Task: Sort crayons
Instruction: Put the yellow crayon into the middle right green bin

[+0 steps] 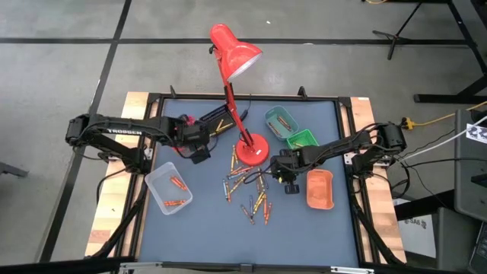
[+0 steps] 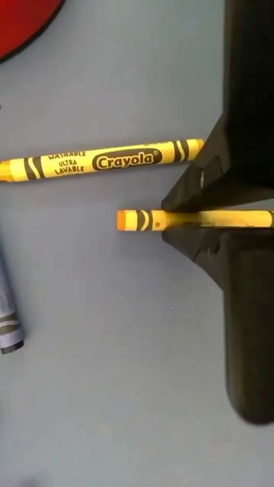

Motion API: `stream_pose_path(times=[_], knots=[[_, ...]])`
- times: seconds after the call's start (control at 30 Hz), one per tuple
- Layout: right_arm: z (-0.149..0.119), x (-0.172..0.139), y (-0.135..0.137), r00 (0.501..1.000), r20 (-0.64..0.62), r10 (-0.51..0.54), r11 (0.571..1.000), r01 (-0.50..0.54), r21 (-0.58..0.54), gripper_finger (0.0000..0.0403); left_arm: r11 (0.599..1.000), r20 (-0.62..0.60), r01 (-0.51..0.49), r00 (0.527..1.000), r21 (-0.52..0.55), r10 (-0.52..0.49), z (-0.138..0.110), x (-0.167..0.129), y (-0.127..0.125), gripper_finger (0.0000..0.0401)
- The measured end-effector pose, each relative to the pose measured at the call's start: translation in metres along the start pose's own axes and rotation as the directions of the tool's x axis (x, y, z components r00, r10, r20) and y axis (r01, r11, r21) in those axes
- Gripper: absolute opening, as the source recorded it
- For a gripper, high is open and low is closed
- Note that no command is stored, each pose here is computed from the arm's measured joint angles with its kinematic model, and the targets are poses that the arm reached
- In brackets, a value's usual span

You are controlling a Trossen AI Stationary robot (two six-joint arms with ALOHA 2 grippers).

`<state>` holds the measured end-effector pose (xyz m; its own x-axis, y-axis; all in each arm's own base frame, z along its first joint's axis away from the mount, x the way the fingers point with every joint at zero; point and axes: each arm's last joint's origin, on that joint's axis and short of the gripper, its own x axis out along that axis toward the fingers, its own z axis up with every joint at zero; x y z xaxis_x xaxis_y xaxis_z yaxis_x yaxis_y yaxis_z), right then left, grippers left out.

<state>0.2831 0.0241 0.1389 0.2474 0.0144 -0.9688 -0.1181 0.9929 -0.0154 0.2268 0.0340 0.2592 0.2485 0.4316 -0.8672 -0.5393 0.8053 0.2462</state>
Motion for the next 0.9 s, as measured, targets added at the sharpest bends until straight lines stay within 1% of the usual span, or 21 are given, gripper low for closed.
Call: stream_pose_path(times=[0.13, 0.27, 0.37, 0.57, 0.67, 0.9], knots=[[0.000, 0.000, 0.000, 1.000, 0.000, -0.001, 1.000, 0.001, 0.001, 0.0011, 0.995, 0.082, 0.103, 0.991, 0.014, -0.104, 0.004, -0.006, -0.017, 0.0084], [0.000, 0.000, 0.000, 1.000, 0.001, 0.000, 1.000, 0.000, 0.001, 0.0020, 0.984, 0.169, 0.176, 0.970, 0.008, -0.175, 0.007, -0.014, -0.033, 0.0084], [0.002, -0.001, 0.000, 1.000, 0.001, 0.000, 1.000, 0.000, 0.001, 0.0023, 0.976, 0.207, 0.219, 0.954, 0.006, -0.216, 0.005, -0.020, -0.044, 0.0084], [0.016, -0.010, -0.001, 0.999, 0.046, -0.010, 1.000, 0.010, -0.005, 0.0015, 0.961, 0.208, 0.274, 0.942, -0.025, -0.263, -0.003, -0.026, -0.062, 0.0084], [0.022, -0.018, -0.001, 0.999, 0.041, -0.009, 0.999, 0.011, -0.042, 0.0015, 0.960, 0.201, 0.279, 0.941, -0.013, -0.271, -0.006, -0.026, -0.072, 0.0084], [0.040, -0.048, -0.002, 1.000, -0.002, -0.003, 0.999, 0.003, -0.052, 0.0018, 0.963, 0.160, 0.268, 0.949, 0.038, -0.271, -0.011, -0.012, -0.098, 0.0084]])
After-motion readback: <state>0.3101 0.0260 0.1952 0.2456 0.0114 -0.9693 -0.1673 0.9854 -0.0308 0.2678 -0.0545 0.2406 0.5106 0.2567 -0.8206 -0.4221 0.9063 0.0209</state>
